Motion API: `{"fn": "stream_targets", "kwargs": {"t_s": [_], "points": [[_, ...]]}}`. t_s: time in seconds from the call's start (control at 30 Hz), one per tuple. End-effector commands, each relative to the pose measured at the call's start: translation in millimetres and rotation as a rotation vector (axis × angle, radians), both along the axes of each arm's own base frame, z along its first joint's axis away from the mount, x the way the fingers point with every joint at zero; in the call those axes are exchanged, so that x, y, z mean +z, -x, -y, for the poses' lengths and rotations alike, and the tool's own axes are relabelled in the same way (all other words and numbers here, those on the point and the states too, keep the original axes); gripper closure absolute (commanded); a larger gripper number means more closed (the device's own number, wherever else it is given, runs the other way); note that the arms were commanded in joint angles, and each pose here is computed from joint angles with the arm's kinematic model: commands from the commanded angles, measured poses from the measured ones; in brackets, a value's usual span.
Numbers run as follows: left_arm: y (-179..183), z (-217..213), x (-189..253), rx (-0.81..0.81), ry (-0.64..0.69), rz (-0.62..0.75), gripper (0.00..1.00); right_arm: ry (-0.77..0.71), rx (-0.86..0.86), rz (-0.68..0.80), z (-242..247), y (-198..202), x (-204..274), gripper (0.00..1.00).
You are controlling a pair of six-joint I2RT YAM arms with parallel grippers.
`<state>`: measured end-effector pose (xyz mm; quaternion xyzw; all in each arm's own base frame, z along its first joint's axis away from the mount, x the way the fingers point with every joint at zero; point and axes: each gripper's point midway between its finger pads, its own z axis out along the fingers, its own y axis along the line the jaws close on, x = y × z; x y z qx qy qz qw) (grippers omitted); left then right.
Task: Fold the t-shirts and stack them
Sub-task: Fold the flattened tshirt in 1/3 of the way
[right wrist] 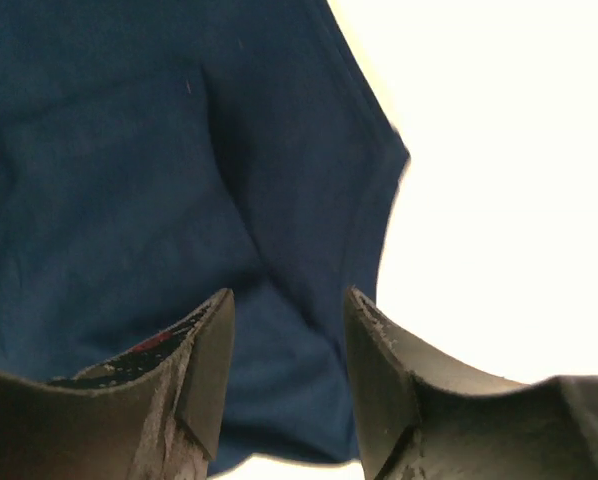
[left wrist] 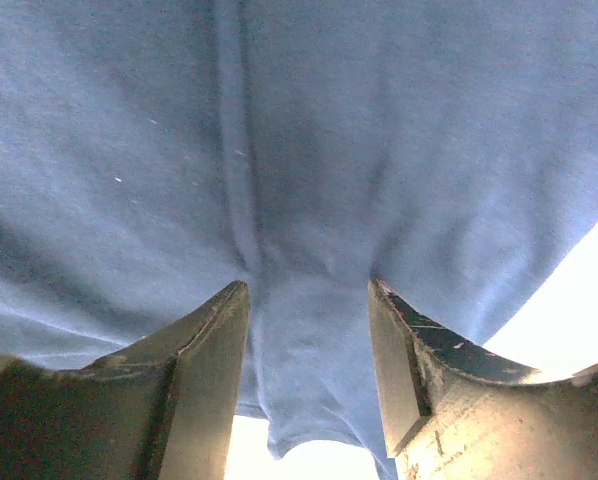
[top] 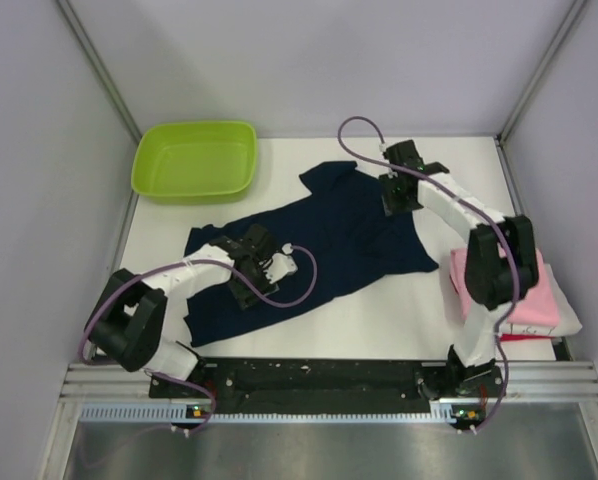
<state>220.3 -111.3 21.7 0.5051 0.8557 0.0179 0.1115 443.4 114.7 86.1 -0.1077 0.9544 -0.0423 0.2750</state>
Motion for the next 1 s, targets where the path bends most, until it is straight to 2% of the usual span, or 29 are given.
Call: {"fn": "stream_targets", "kwargs": {"t_s": [0.0, 0.1, 0.23, 0.27, 0.33, 0.43, 0.6, 0.73, 0.77, 0.9, 0.97], "points": [[3, 22, 46, 0.016, 0.182, -0.035, 0.43, -0.099, -0.162, 0.097, 23, 46, 45, 0.56], [-27, 10, 72, 0.147, 0.236, 0.016, 0.42, -0.16, -0.212, 0.02, 30, 85, 20, 0.71], [-72, -25, 98, 0.333, 0.261, 0.1, 0.45, -0.225, -0.292, -0.049, 43, 115, -15, 0.98], [-82, -37, 101, 0.378, 0.266, 0.115, 0.46, -0.261, -0.327, -0.078, 47, 119, -26, 1.0], [-97, -62, 102, 0.457, 0.265, 0.132, 0.49, -0.29, -0.375, -0.113, 54, 122, -41, 1.0], [-111, -102, 101, 0.54, 0.243, 0.144, 0.51, -0.223, -0.415, -0.122, 68, 124, -52, 1.0], [-125, -166, 89, 0.623, 0.183, 0.187, 0.47, -0.118, -0.449, -0.163, 86, 144, -56, 1.0], [-138, -182, 65, 0.652, 0.147, 0.166, 0.4, -0.066, -0.471, -0.194, 97, 165, -56, 1.0], [-141, -179, 61, 0.649, 0.17, 0.157, 0.38, -0.072, -0.474, -0.199, 96, 169, -55, 0.98], [-161, -178, 52, 0.695, 0.212, 0.195, 0.33, -0.146, -0.478, -0.152, 87, 169, -36, 0.69], [-170, -178, 48, 0.71, 0.228, 0.21, 0.31, -0.166, -0.486, -0.1, 87, 164, -21, 0.64]]}}
